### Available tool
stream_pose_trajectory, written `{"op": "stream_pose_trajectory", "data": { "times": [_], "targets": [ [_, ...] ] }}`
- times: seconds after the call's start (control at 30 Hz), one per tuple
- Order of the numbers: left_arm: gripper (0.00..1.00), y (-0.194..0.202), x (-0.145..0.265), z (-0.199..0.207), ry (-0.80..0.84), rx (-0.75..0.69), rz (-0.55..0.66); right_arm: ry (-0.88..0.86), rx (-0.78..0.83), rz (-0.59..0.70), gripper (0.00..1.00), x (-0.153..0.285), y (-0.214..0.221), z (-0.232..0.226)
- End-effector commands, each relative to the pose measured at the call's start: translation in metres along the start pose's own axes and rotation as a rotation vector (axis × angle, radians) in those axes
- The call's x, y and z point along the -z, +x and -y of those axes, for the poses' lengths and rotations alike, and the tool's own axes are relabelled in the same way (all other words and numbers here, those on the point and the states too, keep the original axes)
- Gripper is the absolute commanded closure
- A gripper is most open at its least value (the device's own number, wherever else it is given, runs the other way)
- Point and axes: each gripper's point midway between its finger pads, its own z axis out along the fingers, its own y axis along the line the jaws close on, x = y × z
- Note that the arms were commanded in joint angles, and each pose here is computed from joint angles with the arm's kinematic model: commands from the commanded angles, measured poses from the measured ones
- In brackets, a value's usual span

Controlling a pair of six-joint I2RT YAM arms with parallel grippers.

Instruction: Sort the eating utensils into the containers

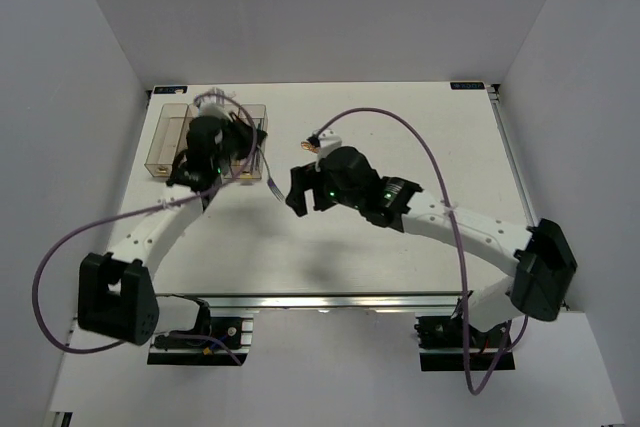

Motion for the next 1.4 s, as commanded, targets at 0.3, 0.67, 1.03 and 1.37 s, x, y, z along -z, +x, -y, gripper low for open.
{"op": "stream_pose_trajectory", "data": {
  "times": [0.3,0.67,1.03,1.37],
  "targets": [
    [1.00,-0.262,-0.001,-0.229,-0.970,-0.577,0.025,0.145,0.026,0.103,0.11,0.079,0.017,0.083],
    [1.00,-0.277,-0.059,-0.275,-0.697,-0.929,0.033,0.092,0.043,0.083,0.11,0.089,0.047,0.085],
    [0.65,-0.233,-0.066,-0.307,-0.648,-0.885,-0.057,0.098,0.050,0.068,0.11,0.083,0.046,0.086],
    [0.02,-0.288,-0.018,-0.240,-0.694,-0.819,0.253,0.128,0.064,0.029,0.11,0.067,0.058,0.095]
  ]
}}
